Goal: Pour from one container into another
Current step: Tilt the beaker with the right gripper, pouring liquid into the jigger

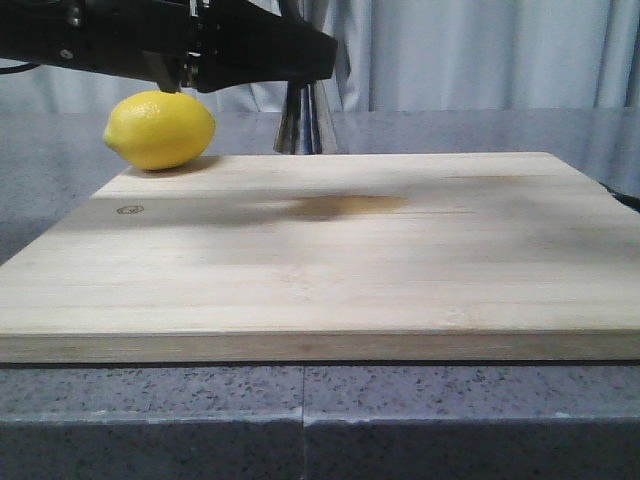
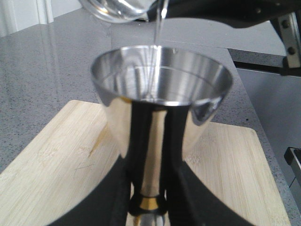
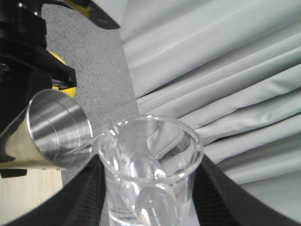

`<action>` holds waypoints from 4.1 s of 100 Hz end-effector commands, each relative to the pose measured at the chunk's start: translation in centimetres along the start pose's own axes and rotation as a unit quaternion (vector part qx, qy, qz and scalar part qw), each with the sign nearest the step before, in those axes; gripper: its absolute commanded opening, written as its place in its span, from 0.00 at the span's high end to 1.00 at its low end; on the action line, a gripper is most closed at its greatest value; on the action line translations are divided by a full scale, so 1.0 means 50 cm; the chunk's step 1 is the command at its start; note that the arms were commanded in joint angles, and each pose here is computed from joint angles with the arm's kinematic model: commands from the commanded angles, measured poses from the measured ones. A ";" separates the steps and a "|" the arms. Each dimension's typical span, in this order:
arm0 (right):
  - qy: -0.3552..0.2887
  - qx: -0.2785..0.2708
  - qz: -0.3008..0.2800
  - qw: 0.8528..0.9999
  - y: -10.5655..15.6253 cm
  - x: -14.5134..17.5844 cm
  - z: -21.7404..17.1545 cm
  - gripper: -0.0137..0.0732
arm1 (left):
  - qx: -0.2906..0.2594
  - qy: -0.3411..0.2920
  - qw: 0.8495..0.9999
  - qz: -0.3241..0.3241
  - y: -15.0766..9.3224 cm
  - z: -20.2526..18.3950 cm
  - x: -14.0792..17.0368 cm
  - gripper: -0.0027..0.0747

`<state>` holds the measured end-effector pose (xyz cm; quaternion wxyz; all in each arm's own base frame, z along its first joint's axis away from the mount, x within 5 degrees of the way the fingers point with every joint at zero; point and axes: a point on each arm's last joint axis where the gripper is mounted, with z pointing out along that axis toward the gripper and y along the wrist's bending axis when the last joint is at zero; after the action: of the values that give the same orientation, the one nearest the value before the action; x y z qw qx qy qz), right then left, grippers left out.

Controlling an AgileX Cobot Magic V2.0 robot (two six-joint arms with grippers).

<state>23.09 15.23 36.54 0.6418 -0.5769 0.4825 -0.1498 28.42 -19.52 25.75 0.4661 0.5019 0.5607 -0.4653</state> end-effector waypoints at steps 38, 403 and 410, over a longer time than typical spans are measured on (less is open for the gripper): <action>-0.033 0.031 -0.017 0.999 -0.036 -0.026 -0.021 0.58 | 0.029 -0.070 0.997 0.021 -0.024 -0.009 -0.068 0.87; -0.013 0.013 -0.189 0.982 -0.025 -0.027 -0.020 0.58 | 0.030 -0.069 0.997 0.021 -0.024 -0.009 -0.067 0.87; -0.013 0.013 -0.194 0.981 -0.025 -0.027 -0.020 0.58 | 0.030 -0.069 0.997 0.021 -0.024 -0.009 -0.067 0.87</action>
<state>22.71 15.71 36.21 0.5941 -0.6699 0.3674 -0.2516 28.41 -19.52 25.74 0.4655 0.5026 0.5608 -0.4650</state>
